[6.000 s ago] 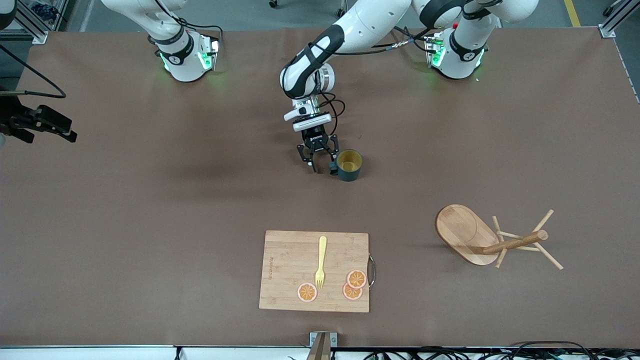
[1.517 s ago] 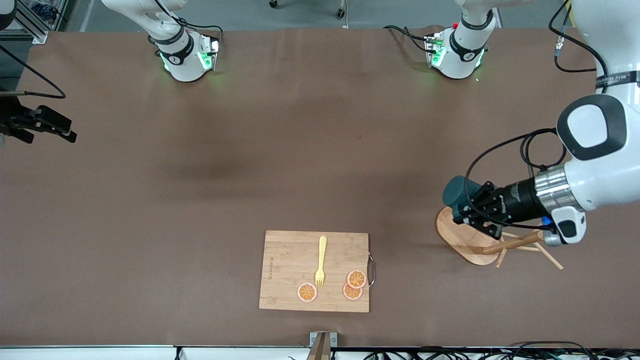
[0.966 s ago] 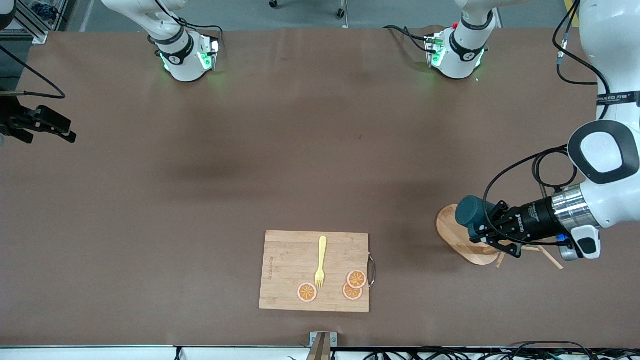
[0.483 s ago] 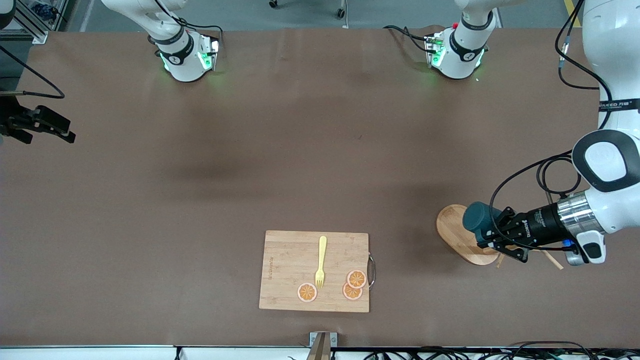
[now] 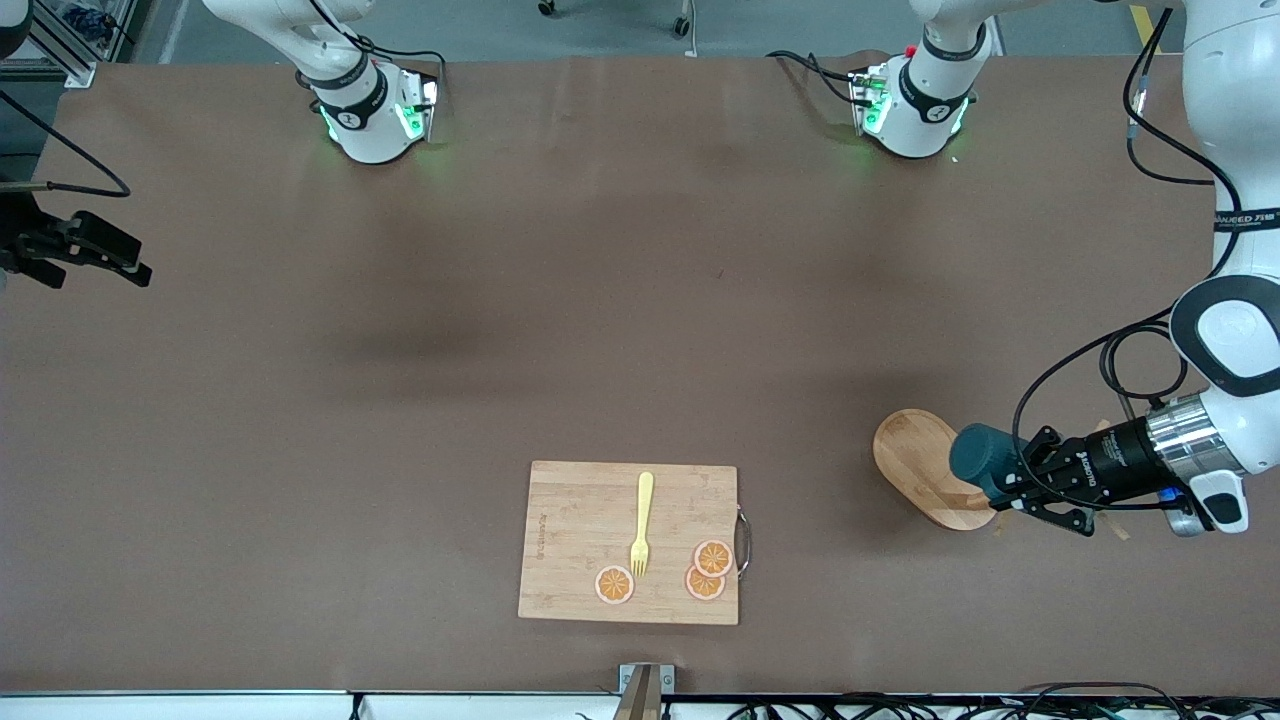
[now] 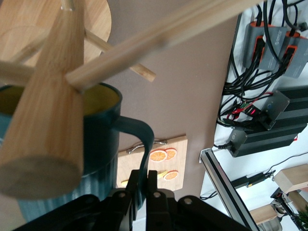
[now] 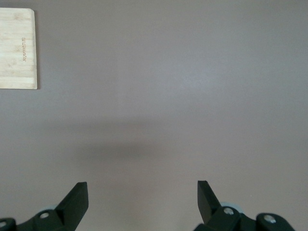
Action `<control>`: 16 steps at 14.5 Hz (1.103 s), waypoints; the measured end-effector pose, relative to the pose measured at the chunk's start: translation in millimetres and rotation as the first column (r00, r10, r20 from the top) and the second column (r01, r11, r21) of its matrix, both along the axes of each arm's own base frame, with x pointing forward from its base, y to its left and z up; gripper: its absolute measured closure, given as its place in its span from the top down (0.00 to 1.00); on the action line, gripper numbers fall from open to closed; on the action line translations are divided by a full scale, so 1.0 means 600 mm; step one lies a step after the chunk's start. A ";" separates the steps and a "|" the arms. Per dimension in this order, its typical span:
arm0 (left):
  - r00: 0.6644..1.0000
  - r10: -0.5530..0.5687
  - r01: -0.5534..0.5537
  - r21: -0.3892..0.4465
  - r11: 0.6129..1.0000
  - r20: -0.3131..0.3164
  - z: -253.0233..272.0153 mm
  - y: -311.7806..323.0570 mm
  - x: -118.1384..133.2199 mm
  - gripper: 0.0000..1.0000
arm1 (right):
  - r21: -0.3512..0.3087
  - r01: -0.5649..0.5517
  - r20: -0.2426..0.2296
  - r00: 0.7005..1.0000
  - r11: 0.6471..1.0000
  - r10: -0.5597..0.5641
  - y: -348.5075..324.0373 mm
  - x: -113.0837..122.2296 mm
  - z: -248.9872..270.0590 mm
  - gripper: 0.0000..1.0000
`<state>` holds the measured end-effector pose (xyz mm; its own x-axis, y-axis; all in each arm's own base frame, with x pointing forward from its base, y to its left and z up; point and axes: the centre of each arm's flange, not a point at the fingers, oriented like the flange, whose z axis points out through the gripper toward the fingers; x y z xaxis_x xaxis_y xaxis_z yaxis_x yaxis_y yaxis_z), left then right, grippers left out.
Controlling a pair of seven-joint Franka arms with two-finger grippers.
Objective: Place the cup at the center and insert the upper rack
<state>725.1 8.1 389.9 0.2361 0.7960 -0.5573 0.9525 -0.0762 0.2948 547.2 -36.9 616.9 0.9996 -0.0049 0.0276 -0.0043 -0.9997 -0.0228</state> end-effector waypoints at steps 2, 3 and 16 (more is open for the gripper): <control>1.000 0.009 -0.009 0.005 1.000 0.006 0.002 0.010 0.001 0.28 | -0.001 0.000 0.007 1.000 1.000 0.000 0.000 0.001 0.001 1.00; 1.000 0.011 -0.011 0.010 1.000 0.015 0.007 0.013 0.003 0.37 | -0.001 0.000 0.007 1.000 1.000 0.000 0.000 0.001 0.001 1.00; 0.954 -0.285 0.232 0.378 0.896 0.091 0.308 -0.041 -0.104 1.00 | -0.003 0.001 0.008 1.000 1.000 -0.001 -0.001 0.001 0.002 1.00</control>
